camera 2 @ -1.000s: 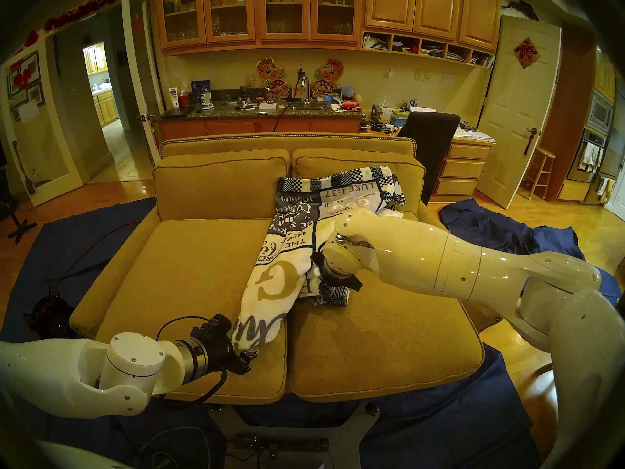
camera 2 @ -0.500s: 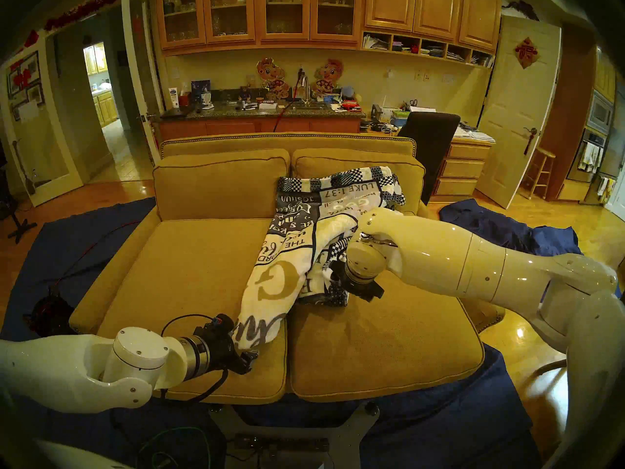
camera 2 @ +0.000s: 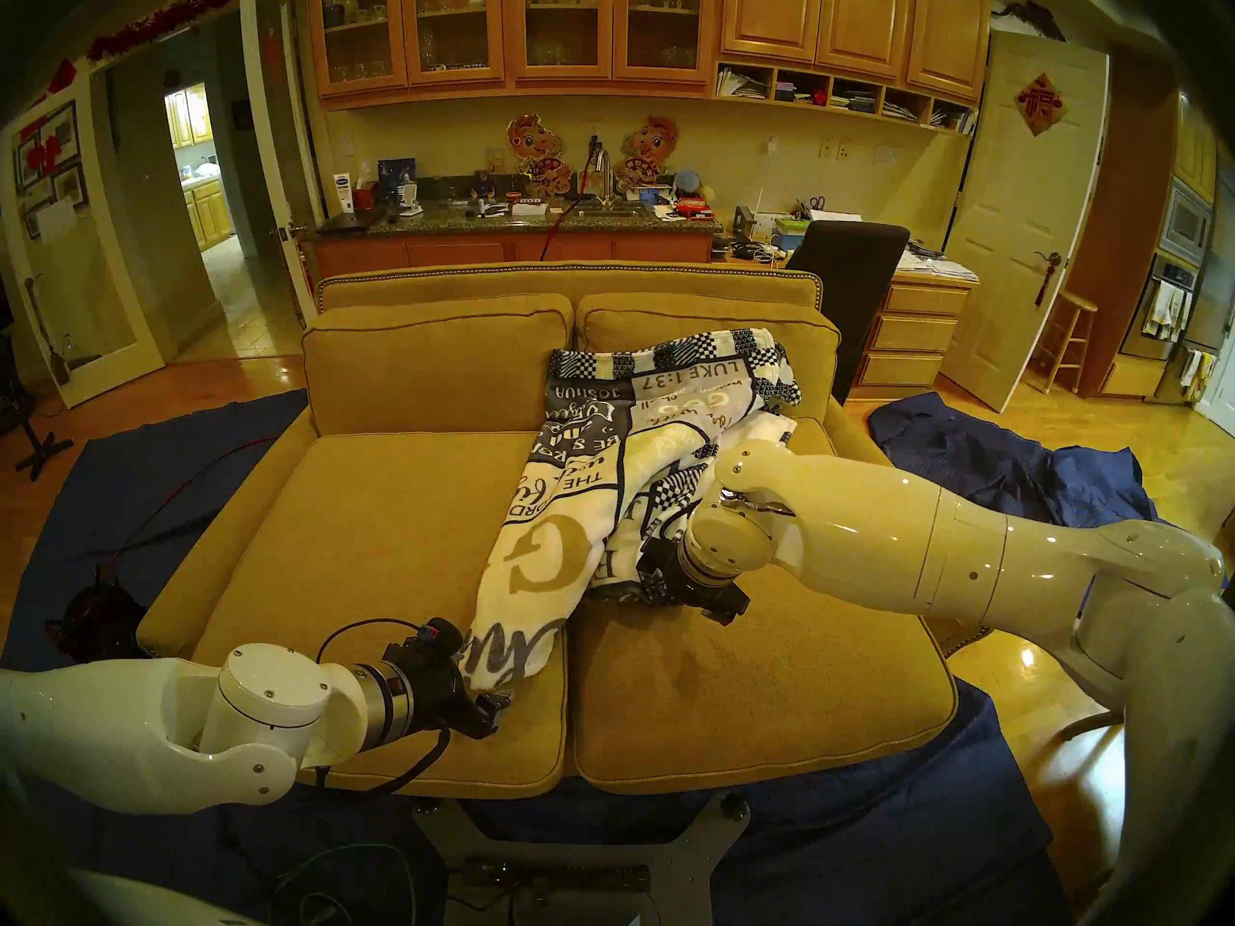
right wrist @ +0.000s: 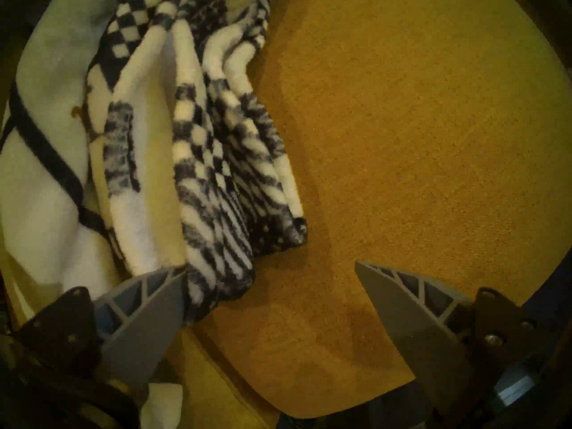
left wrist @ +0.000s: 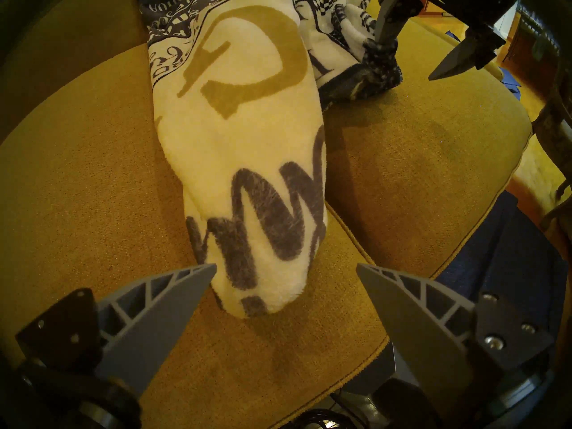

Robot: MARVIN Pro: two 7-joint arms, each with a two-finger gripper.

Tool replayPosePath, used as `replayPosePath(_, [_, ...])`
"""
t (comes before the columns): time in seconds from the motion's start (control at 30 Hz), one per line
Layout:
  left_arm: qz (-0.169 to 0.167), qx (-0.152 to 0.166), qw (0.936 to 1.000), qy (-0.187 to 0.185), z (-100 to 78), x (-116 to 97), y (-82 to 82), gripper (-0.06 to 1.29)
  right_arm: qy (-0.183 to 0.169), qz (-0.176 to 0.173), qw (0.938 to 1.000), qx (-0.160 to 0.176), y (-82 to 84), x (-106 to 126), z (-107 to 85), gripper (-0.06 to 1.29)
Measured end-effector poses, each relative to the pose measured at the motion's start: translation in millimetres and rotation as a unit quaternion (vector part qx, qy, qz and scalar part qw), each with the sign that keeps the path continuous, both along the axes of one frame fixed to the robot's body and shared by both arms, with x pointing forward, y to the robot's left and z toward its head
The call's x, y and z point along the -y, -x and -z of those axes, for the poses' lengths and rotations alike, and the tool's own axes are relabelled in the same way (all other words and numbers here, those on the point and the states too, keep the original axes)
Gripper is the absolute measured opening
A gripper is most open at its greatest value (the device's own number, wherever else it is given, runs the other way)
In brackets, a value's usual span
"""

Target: Fold the blanket in half twice

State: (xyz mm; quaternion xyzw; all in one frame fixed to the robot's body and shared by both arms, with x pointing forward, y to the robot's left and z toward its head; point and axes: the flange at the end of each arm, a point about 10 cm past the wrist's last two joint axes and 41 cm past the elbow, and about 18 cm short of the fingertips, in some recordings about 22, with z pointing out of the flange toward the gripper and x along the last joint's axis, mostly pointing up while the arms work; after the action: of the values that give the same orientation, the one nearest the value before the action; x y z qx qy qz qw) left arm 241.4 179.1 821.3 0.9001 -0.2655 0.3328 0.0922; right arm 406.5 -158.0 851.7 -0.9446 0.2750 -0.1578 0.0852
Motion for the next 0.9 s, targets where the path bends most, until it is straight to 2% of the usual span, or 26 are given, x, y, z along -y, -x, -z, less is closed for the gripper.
replayPosePath(0.2, [0.002,-0.003,1.0000,0.003,1.3,2.4,-0.6,1.22,-0.004,0.004,0.9995,0.030,-2.1,4.7,-20.0,1.21])
replayPosePath(0.4, [0.006,-0.011,0.9999,-0.002,4.5,2.8,-2.6,1.22,-0.011,0.000,0.9989,0.046,-1.6,6.3,-34.1,1.21])
replayPosePath(0.7, [0.005,-0.017,0.9998,-0.005,6.1,2.2,-4.9,1.22,-0.016,-0.025,0.9983,0.051,5.9,-4.0,-41.1,1.21])
replayPosePath(0.9, [0.003,-0.014,0.9999,-0.002,3.1,2.6,-3.6,1.22,-0.005,-0.043,0.9975,0.056,9.9,-13.4,-38.6,1.21])
